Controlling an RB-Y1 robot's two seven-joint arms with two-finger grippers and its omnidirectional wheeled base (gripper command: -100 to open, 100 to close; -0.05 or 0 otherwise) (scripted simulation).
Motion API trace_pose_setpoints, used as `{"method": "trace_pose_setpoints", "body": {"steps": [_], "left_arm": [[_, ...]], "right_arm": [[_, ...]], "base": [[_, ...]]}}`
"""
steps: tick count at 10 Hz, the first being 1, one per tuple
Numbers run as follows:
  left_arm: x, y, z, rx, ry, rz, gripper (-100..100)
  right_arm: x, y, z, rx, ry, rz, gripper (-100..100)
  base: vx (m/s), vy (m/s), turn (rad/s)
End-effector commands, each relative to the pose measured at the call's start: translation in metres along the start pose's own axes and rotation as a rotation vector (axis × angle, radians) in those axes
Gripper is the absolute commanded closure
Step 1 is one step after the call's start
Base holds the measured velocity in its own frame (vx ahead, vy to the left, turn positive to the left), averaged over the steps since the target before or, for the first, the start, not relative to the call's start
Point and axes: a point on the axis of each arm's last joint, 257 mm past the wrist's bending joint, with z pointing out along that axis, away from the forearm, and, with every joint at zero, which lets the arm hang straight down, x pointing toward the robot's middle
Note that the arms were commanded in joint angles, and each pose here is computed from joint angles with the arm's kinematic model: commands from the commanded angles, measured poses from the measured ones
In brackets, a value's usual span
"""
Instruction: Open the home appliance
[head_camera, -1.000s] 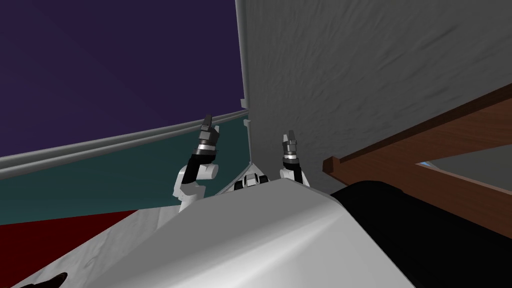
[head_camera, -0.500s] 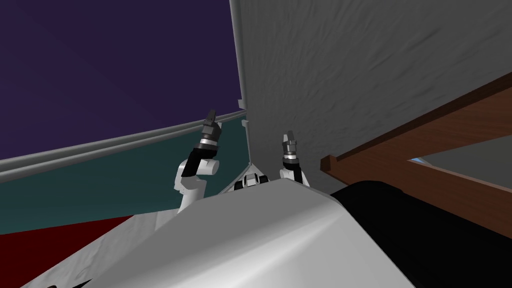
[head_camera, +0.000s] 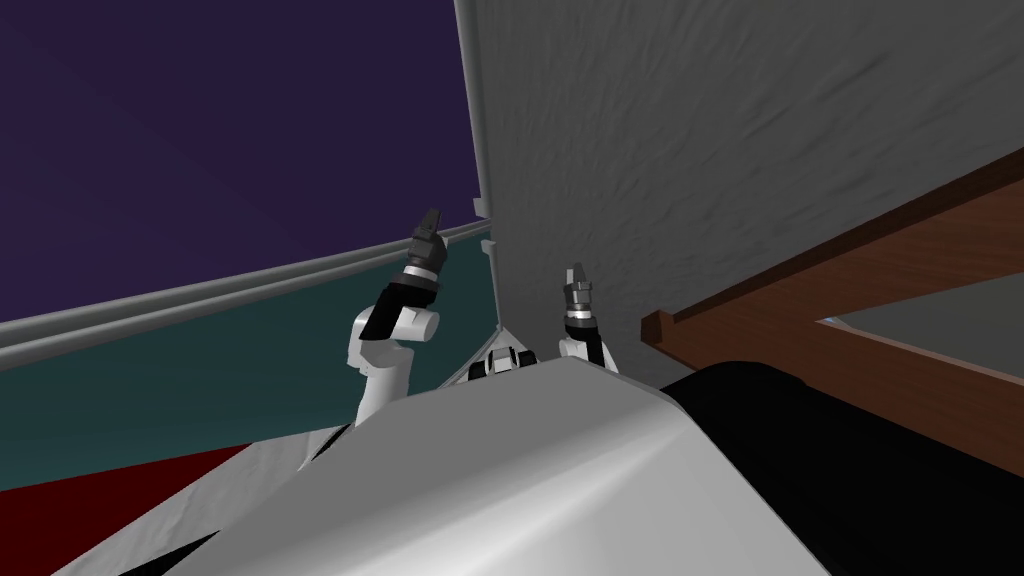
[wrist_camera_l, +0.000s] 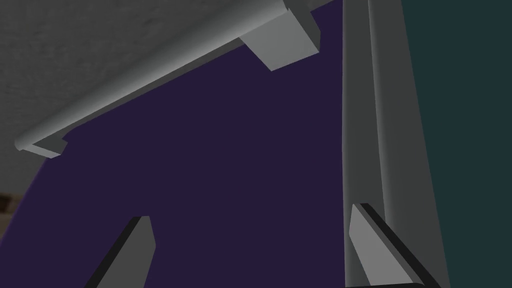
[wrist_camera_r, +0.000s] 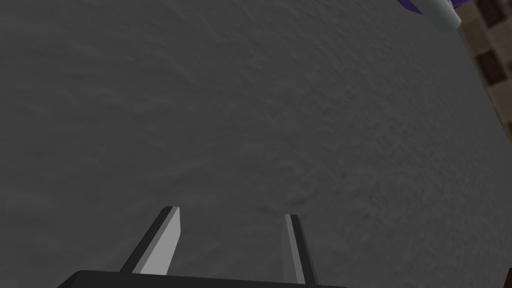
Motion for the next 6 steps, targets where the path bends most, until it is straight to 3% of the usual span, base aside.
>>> {"method": "trace_pose_setpoints", "body": {"steps": [1,6], "left_arm": [[0.007,-0.006,0.014,-0.014,0.029,0.024,-100],[0.017,-0.009,0.033,-0.066,0.071,0.067,-100]], "right_arm": [[0.001,-0.001,0.000,0.002,0.001,0.001,0],[0.005,-0.003,-0.002,0.010,0.010,0.009,0]], "base": [[0.013,-0.001,-0.046],[0.011,0.000,-0.037]]}}
